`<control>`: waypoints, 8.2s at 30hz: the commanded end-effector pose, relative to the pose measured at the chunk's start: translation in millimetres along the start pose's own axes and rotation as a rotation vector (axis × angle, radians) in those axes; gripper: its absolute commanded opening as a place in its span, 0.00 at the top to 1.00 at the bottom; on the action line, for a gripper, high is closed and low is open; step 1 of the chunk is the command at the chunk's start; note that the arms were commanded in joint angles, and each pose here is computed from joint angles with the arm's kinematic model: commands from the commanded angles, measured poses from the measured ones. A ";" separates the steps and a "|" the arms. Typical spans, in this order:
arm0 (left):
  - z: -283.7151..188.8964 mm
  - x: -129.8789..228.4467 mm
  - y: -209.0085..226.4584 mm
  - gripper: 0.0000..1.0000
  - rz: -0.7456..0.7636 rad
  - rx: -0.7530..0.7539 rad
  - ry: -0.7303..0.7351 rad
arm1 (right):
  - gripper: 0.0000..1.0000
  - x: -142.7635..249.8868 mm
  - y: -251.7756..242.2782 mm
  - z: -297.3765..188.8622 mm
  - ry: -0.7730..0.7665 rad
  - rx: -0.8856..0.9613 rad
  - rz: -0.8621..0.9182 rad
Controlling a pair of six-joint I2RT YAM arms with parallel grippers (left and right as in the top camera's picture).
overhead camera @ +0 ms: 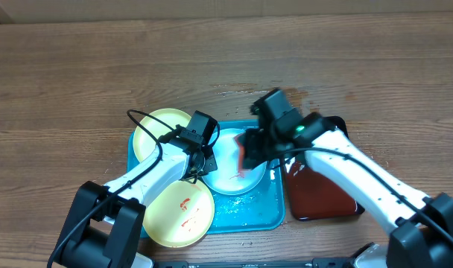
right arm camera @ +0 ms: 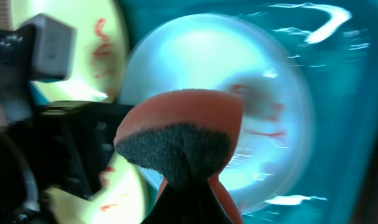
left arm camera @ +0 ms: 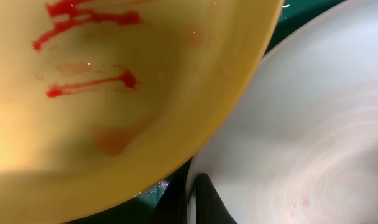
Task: Clean dirty plates on tray and stack at the side
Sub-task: 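Carry the sponge with the right gripper over to the white plate, then scrub the white plate's red smear with the sponge in the right gripper, then keep scrubbing the white plate with the sponge while left gripper holds rim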
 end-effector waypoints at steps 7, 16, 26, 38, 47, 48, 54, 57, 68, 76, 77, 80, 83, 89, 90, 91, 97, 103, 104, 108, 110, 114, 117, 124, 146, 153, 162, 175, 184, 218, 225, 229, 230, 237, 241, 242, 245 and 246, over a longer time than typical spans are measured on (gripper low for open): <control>20.6 20.0 31.0 0.96 0.021 -0.162 0.063 | 0.96 7.3 -8.3 73.2 0.044 0.114 0.351; 20.6 19.9 30.9 0.96 0.019 -0.162 0.063 | 0.96 -17.6 -6.1 92.8 -0.079 0.082 0.520; 20.5 20.6 31.3 0.96 0.020 -0.164 0.066 | 0.96 -11.9 -74.1 84.0 -0.107 0.387 0.508; 20.5 20.3 31.2 0.96 0.020 -0.164 0.064 | 0.96 26.2 -19.3 90.8 0.280 0.010 -0.081; 20.5 20.4 31.3 0.96 0.020 -0.164 0.064 | 0.96 45.8 10.0 91.0 0.396 -0.134 0.017; 20.5 20.4 31.3 0.96 0.020 -0.164 0.064 | 0.96 45.1 9.9 93.0 0.397 -0.129 0.052; 20.5 20.5 31.3 0.96 0.020 -0.164 0.065 | 0.96 38.5 -7.0 112.3 0.342 -0.037 0.196; 20.5 20.5 31.3 0.96 0.020 -0.164 0.065 | 0.96 34.9 -24.5 121.0 0.302 0.035 0.245; 20.2 21.6 32.6 0.96 0.021 -0.171 0.070 | 0.96 10.5 -79.2 121.0 0.146 0.222 0.433; 20.0 22.4 33.1 0.96 0.021 -0.173 0.074 | 0.96 -17.3 -109.8 101.0 0.095 0.276 0.411; 20.0 22.4 33.1 0.96 0.021 -0.173 0.073 | 0.96 -21.3 -114.3 97.3 0.080 0.304 0.401; 20.1 22.3 33.0 0.96 0.021 -0.173 0.073 | 0.96 -32.1 -125.5 86.4 0.030 0.401 0.338; 20.1 22.2 33.0 0.96 0.021 -0.173 0.073 | 0.96 -39.5 -131.2 79.8 -0.002 0.467 0.250; 20.1 22.2 33.0 0.96 0.021 -0.173 0.073 | 0.96 -41.7 -115.8 87.0 -0.003 0.431 0.071; 20.1 22.2 33.0 0.96 0.021 -0.173 0.073 | 0.96 -42.3 -111.1 89.1 -0.007 0.416 0.047; 20.1 22.2 33.0 0.96 0.021 -0.173 0.073 | 0.96 -43.1 -105.8 91.3 -0.017 0.402 0.032; 20.1 22.3 33.0 0.96 0.021 -0.173 0.073 | 0.96 -48.1 -73.1 103.0 -0.053 0.264 0.013; 20.1 22.3 32.9 0.96 0.021 -0.172 0.073 | 0.96 -47.7 -43.7 108.1 -0.015 0.083 0.083; 20.1 22.3 32.9 0.96 0.021 -0.172 0.073 | 0.96 -45.8 -38.6 108.6 0.002 0.051 0.091; 20.1 22.3 32.9 0.96 0.021 -0.172 0.073 | 0.96 -41.2 -22.8 109.2 0.044 -0.036 0.118; 20.1 22.3 32.9 0.96 0.021 -0.172 0.073 | 0.96 -40.1 -15.3 109.6 0.052 -0.069 0.132; 20.1 22.4 33.0 0.96 0.021 -0.172 0.074 | 0.96 -37.2 2.0 110.8 0.067 -0.143 0.150; 20.1 22.4 32.9 0.96 0.021 -0.172 0.074 | 0.96 -35.8 9.5 112.4 0.069 -0.165 0.168; 20.1 22.4 33.0 0.95 0.021 -0.172 0.074 | 0.96 -30.8 17.9 120.1 0.102 -0.203 0.210; 19.4 23.1 36.7 0.96 0.019 -0.196 0.073 | 0.96 -49.5 -124.3 108.1 0.051 0.276 0.414; 19.3 23.8 37.1 0.96 0.001 -0.198 0.075 | 0.96 -36.2 -140.8 78.8 0.066 0.428 0.341; 19.3 23.6 37.0 0.96 0.001 -0.198 0.074 | 0.96 -21.8 -152.7 59.3 0.114 0.533 0.279; 19.4 23.2 36.6 0.96 -0.007 -0.196 0.071 | 0.96 13.0 -50.8 70.5 0.444 -0.159 0.021; 19.5 23.5 36.1 0.96 -0.010 -0.193 0.073 | 0.96 16.5 -33.8 71.9 0.460 -0.223 0.038; 19.7 24.8 34.4 0.96 -0.011 -0.180 0.082 | 0.96 27.9 -80.1 121.8 0.343 0.240 0.335; 19.6 25.3 34.6 0.96 -0.010 -0.181 0.084 | 0.96 8.5 -119.3 99.0 0.292 0.416 0.331; 19.6 25.2 34.4 0.96 -0.007 -0.180 0.084 | 0.96 -7.9 -142.7 85.7 0.201 0.559 0.317; 19.6 25.3 34.5 0.96 -0.007 -0.180 0.085 | 0.96 -12.7 -147.1 82.7 0.176 0.587 0.312; 19.5 26.2 34.7 0.96 0.001 -0.180 0.090 | 0.96 -40.3 -151.0 73.6 0.047 0.655 0.274; 19.5 26.4 34.8 0.96 0.001 -0.181 0.091 | 0.96 -59.3 -144.3 70.7 -0.027 0.648 0.249; 19.4 26.2 34.7 0.96 0.001 -0.181 0.090 | 0.96 -63.8 -141.2 71.0 -0.040 0.636 0.241; 19.4 26.7 35.0 0.96 0.001 -0.182 0.092 | 0.96 -75.9 -130.6 69.3 -0.069 0.605 0.212; 19.4 26.8 35.0 0.96 0.001 -0.182 0.093 | 0.96 -79.6 -127.2 68.0 -0.077 0.596 0.205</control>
Point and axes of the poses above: each gripper's point midway between its finger pads, its own z axis out along the fingers, its own y axis along the line the jaws close on, x = y × z, the point moved 3 cm from there along -z, back along the fingers, and after that the axes turned 10 degrees about z, right-handed, at the moved point
